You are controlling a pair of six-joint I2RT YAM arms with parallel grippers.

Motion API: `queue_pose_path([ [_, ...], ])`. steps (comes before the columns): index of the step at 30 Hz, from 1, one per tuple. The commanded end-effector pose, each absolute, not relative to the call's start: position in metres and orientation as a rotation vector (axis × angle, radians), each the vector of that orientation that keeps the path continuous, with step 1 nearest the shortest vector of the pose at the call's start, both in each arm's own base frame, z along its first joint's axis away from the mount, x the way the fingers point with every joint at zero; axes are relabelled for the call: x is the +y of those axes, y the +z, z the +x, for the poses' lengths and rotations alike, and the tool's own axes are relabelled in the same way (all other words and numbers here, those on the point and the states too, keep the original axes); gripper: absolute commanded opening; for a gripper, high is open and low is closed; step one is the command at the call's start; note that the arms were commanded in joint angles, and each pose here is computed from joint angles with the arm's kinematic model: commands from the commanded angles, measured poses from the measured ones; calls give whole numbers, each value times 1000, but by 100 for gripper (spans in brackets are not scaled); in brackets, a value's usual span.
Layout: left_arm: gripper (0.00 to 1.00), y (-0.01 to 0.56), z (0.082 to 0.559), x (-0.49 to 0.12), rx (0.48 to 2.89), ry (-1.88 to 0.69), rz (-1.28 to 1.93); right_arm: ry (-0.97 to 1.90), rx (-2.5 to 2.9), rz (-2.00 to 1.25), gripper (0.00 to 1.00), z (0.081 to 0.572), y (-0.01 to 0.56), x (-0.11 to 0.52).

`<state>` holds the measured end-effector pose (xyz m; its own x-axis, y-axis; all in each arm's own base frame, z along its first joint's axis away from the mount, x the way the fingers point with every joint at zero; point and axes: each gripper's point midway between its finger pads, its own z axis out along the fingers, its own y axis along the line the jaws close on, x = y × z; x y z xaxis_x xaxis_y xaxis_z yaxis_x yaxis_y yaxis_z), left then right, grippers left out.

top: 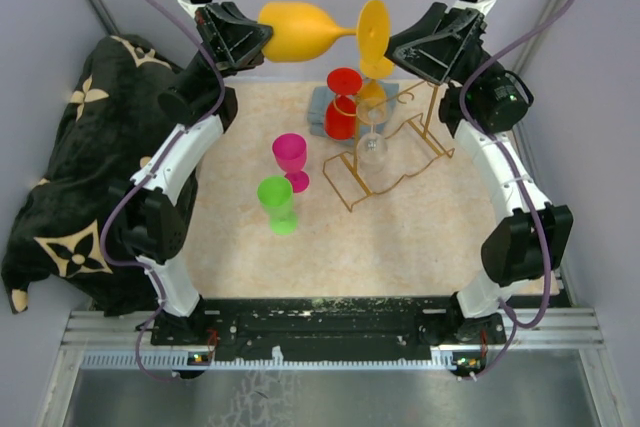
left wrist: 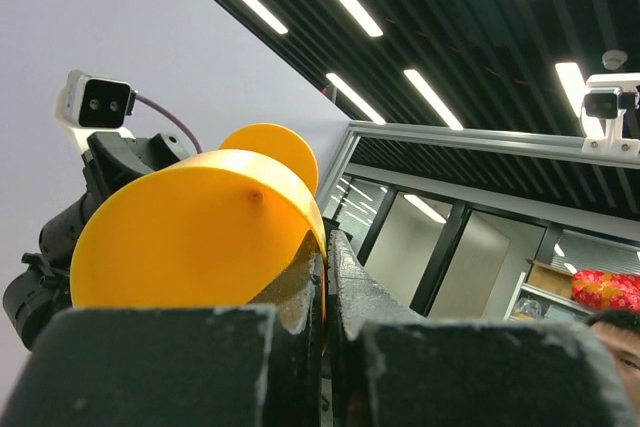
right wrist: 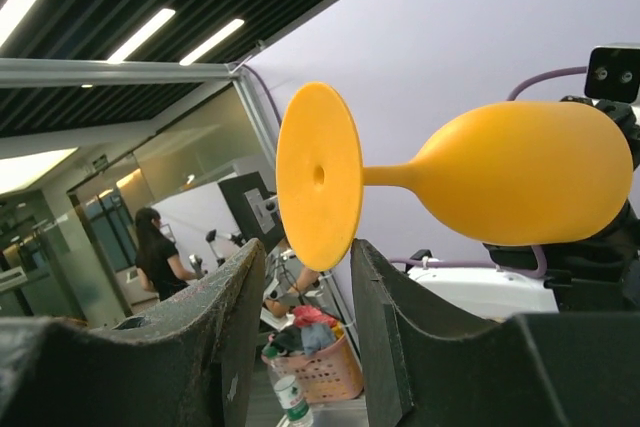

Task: Place the wine glass upside down on the wine glass rack

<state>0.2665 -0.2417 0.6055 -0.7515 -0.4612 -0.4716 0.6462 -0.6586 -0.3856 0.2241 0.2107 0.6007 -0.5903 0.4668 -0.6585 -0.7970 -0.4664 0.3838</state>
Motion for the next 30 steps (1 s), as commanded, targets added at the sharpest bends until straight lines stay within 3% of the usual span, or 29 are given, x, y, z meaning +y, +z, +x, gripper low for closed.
queue_pose_path([
  [1, 0, 612, 223, -220, 554, -2373, 592, 2046, 731, -730, 41, 194, 614, 209],
  [21, 0, 608, 221, -221, 557, -2372, 612, 2052, 726, -715, 31, 200, 626, 221],
  [25, 0, 607, 220, -221, 560, -2367, 619, 2062, 732, -699, 18, 204, 626, 223],
  [27, 0, 607, 220, -222, 563, -2360, 623, 2063, 735, -698, 6, 205, 625, 224],
  [30, 0, 607, 219, -222, 561, -2354, 628, 2068, 740, -689, 0, 206, 625, 225],
])
